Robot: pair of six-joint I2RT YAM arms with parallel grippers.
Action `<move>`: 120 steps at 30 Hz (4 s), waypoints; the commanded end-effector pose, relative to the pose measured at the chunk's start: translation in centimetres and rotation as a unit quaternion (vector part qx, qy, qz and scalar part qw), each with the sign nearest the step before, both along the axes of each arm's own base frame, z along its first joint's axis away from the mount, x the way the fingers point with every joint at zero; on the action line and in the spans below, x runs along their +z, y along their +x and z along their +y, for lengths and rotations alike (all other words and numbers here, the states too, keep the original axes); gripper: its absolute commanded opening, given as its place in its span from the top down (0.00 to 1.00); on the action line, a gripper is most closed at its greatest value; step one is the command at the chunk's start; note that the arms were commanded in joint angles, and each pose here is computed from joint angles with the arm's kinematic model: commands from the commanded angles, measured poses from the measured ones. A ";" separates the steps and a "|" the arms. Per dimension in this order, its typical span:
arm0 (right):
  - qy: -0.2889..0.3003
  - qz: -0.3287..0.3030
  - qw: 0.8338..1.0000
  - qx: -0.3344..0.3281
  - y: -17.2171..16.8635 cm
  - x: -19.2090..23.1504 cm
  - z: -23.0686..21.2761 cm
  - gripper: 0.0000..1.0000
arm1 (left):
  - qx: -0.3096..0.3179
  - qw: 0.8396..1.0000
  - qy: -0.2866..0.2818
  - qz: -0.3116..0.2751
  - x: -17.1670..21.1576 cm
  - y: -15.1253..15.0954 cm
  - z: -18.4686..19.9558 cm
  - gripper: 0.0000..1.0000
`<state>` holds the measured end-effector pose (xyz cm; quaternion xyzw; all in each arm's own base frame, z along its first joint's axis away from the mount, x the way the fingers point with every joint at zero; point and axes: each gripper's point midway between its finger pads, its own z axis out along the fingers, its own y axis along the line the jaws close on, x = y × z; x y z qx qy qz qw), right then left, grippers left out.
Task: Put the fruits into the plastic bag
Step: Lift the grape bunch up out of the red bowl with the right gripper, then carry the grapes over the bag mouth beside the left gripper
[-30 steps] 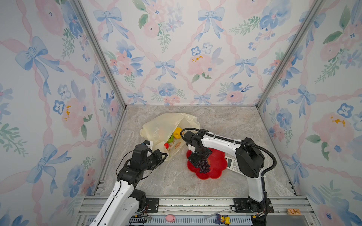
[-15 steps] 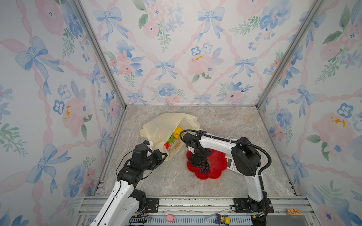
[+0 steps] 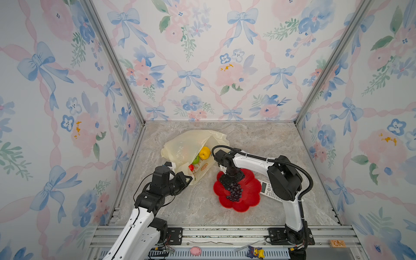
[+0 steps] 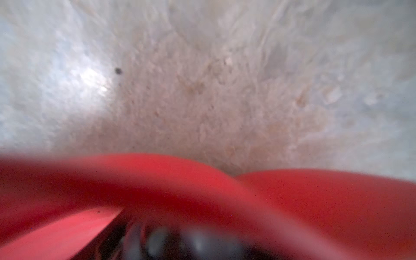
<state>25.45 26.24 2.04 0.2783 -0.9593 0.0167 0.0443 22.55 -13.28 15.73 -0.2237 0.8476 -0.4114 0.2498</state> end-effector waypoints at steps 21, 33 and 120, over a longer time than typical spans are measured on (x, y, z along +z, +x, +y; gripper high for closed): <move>0.157 -0.030 0.979 -0.123 0.2 2.8 -1.2 0.61 | 0.020 1.000 -0.011 -0.001 0.2 -0.3 0.5 1.00; 0.235 -0.106 0.957 -0.133 0.2 7.1 -0.9 0.70 | 0.022 1.000 -0.017 -0.012 1.4 0.0 0.5 1.00; 0.463 -0.184 0.867 -0.026 13.7 18.6 22.8 0.67 | -0.046 0.995 -0.082 -0.033 12.5 7.1 -2.3 1.00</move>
